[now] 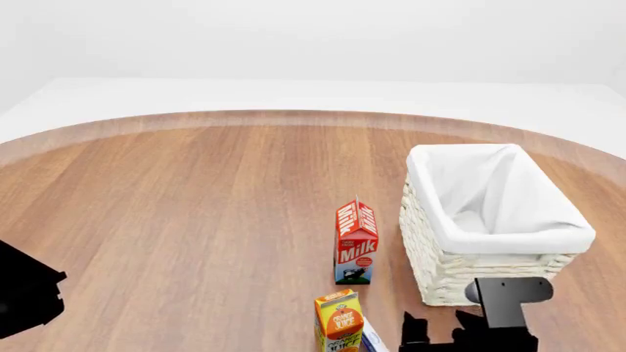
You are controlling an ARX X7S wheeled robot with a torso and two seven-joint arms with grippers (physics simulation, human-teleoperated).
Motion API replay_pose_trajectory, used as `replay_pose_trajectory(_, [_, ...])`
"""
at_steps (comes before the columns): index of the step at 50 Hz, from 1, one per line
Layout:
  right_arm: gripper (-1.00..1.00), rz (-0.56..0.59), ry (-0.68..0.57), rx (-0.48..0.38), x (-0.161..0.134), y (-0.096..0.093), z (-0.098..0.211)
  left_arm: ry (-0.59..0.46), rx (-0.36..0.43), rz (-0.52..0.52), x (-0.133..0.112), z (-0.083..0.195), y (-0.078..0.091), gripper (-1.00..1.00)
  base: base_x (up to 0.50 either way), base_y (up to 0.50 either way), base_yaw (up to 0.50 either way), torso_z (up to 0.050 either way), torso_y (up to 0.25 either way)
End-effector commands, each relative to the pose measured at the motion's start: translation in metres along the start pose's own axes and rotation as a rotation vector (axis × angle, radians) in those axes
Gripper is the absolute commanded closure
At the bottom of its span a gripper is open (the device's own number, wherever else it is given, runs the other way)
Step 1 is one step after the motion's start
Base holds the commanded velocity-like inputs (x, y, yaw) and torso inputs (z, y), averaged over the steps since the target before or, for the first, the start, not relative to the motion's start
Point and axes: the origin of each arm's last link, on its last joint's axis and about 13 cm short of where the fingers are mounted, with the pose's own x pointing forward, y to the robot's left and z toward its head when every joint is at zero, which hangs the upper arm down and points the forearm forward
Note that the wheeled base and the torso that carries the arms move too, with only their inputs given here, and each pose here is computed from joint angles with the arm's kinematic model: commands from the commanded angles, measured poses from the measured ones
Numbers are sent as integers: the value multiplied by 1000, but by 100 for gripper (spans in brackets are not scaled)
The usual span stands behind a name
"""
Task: Pick up the cream cheese box and the butter, and put them in the basket.
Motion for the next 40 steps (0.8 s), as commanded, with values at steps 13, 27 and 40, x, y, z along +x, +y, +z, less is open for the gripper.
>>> replay_pose_trajectory(13, [-100,17,71,-49,16,4,-28,-12,17,-13,-2,0,2,-100,0,0,0,0,0])
replay_pose_trajectory(27, [-100,29,92,-107,22,8,-34,-8,16,-12,-2,-1,2,-100,0,0,0,0,0])
replay_pose_trajectory(40, [-100,42,99,-191,31,11,-33,-7,15,-10,-2,-1,2,-100,0,0,0,0,0])
